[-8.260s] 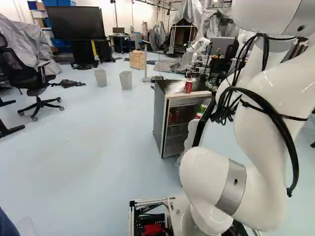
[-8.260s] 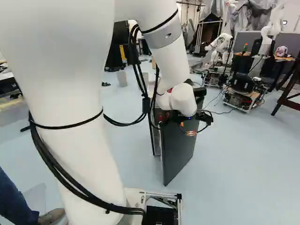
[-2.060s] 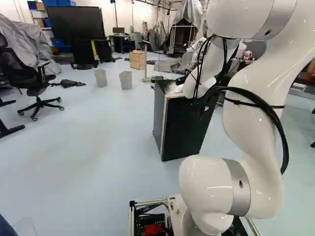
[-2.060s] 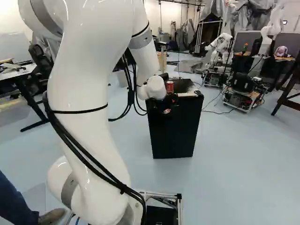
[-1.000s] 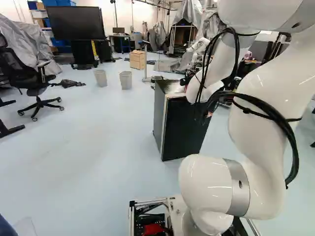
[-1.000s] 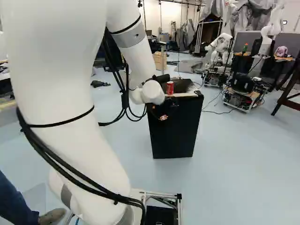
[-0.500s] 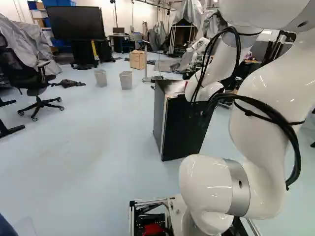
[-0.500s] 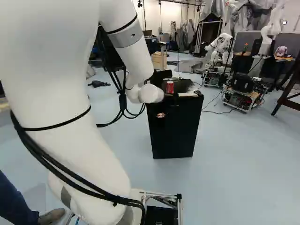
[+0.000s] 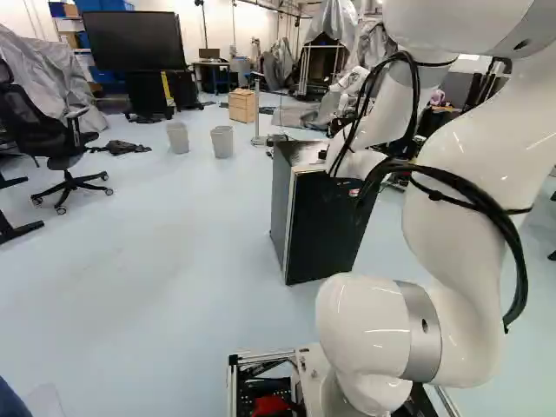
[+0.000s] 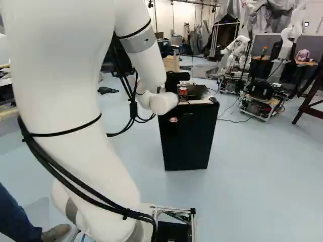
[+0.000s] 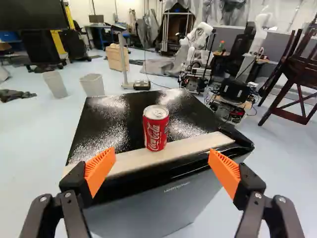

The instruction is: Grab a drink from the fridge

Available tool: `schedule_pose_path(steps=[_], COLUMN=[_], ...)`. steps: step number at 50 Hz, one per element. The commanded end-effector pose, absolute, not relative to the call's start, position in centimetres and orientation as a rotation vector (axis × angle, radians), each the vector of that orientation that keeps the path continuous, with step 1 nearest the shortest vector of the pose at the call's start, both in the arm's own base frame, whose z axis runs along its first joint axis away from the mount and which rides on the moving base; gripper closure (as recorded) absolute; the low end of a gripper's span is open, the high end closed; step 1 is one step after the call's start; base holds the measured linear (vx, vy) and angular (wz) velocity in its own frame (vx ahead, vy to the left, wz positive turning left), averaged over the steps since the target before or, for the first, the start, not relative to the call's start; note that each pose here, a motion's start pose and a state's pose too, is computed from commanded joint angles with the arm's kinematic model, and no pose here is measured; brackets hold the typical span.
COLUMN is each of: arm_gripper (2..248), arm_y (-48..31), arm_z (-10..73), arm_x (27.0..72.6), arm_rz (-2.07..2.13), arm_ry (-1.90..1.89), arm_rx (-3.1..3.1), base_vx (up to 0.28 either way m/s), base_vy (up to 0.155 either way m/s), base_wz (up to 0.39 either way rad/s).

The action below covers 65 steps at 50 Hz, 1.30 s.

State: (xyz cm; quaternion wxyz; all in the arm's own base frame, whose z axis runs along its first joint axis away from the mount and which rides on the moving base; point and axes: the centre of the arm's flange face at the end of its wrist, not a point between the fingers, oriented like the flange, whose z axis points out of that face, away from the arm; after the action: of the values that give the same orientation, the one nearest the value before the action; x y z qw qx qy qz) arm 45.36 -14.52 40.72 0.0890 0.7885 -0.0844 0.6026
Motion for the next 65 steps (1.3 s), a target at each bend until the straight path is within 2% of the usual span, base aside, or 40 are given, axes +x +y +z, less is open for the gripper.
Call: schedule_pose_path(steps=[28, 65], arm_gripper=[3, 3], arm_y=[-13.3, -13.1], arm_z=[38.4, 36.0], arm_x=[47.9, 55.1], arm_rz=[1.84, 1.884], arm_ry=[-0.279, -0.234], arm_rx=[2.327, 2.323], base_vx=[0.0, 0.0], base_vy=[0.0, 0.0], base_wz=[0.0, 0.0])
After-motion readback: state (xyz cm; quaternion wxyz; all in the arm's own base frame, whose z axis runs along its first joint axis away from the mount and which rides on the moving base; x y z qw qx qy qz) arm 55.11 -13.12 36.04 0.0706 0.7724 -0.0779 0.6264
